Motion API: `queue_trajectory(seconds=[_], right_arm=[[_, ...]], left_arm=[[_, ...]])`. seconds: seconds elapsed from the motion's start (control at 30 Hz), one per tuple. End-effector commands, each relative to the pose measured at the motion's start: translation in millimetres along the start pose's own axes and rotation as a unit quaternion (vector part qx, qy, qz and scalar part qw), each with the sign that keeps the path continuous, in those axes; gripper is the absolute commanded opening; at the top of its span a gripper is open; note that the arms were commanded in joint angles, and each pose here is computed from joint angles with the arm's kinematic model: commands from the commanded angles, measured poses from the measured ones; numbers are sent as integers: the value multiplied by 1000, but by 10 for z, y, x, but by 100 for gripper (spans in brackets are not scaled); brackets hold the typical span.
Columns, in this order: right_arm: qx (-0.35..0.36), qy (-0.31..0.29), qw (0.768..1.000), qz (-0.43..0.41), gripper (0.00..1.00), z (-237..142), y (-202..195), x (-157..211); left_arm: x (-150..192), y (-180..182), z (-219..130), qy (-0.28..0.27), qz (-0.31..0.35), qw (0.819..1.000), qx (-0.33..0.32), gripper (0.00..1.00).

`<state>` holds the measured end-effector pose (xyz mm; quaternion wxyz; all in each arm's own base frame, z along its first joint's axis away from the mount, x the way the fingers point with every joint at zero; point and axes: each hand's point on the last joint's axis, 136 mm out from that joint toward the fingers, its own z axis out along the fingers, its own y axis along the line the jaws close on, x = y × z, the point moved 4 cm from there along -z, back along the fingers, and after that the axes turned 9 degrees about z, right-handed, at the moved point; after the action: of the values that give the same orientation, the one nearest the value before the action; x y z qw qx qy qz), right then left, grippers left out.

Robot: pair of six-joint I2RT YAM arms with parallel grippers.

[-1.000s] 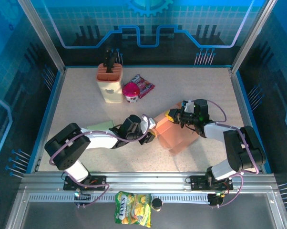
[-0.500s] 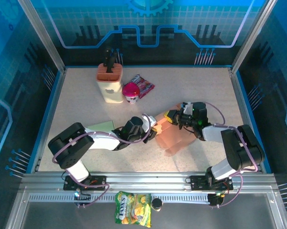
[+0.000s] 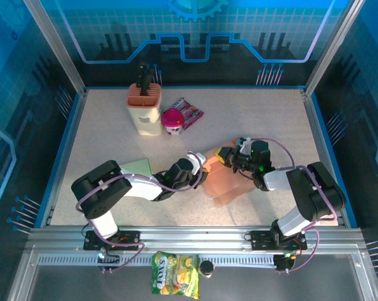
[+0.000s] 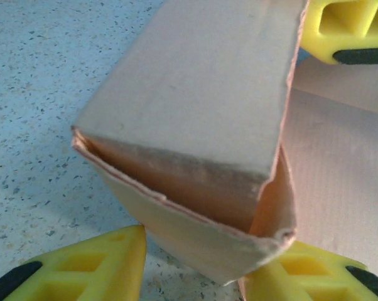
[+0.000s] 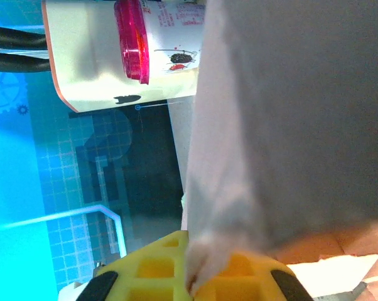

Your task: Fold the paper box

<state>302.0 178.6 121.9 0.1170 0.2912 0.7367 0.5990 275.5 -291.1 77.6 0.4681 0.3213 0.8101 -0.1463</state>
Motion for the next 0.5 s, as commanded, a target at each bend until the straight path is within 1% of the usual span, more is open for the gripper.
queue_trajectory(seconds=[0.0, 0.3, 0.47], right_arm=[[12, 6, 1000, 7, 0, 30, -122, 77], [19, 1, 1000, 1, 0, 33, -214, 114], [15, 2, 1000, 7, 0, 51, -262, 124]], left_arm=[[-96, 54, 37, -21, -16, 999, -34, 44], [-125, 25, 91, -26, -22, 998, -51, 42], [-167, -13, 114, -31, -25, 998, -57, 37]])
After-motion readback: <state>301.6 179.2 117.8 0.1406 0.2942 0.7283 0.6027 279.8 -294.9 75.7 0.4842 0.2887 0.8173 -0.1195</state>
